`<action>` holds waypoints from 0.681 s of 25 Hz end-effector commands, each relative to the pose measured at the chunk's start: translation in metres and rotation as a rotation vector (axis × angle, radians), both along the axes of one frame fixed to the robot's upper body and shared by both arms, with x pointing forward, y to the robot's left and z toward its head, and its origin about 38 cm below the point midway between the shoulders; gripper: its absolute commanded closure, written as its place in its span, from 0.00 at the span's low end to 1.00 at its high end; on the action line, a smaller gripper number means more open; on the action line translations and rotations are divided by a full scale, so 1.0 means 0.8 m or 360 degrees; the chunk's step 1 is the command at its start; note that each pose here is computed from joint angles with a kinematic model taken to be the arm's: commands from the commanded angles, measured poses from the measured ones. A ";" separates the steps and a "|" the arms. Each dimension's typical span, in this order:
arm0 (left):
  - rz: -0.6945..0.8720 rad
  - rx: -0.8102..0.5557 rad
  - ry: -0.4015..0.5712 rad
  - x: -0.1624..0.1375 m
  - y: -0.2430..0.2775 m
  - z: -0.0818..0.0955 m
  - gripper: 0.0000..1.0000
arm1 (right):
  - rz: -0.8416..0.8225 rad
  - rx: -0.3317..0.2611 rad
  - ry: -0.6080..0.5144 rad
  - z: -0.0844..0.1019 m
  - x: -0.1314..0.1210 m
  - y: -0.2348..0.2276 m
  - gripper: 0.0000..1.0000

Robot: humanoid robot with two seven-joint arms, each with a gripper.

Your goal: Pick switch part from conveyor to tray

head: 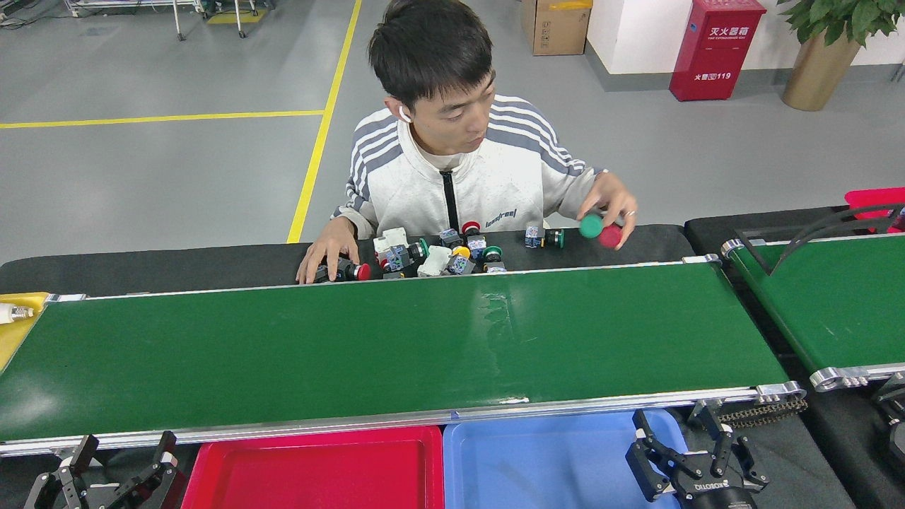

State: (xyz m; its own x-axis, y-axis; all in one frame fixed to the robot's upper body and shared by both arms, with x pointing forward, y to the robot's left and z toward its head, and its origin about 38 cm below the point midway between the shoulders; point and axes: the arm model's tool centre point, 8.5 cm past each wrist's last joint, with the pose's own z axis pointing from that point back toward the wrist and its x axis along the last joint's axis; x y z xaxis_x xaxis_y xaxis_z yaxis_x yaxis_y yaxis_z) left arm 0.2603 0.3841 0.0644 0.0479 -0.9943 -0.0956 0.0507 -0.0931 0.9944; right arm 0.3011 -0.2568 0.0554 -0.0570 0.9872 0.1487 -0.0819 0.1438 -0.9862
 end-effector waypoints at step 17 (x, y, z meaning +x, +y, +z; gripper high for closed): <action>0.0019 0.0009 -0.0039 -0.003 0.007 0.010 0.00 | 0.0053 -0.0151 -0.0016 0.018 0.022 0.002 0.00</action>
State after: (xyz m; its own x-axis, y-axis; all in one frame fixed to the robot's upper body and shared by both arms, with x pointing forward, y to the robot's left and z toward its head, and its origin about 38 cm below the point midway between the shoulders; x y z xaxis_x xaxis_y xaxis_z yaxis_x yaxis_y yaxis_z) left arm 0.2564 0.3883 0.0658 0.0615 -0.9936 -0.0952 0.0469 -0.0924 0.9946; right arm 0.3170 -0.2536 0.0640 -0.0871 0.9933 0.0755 -0.0967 0.0670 -0.9931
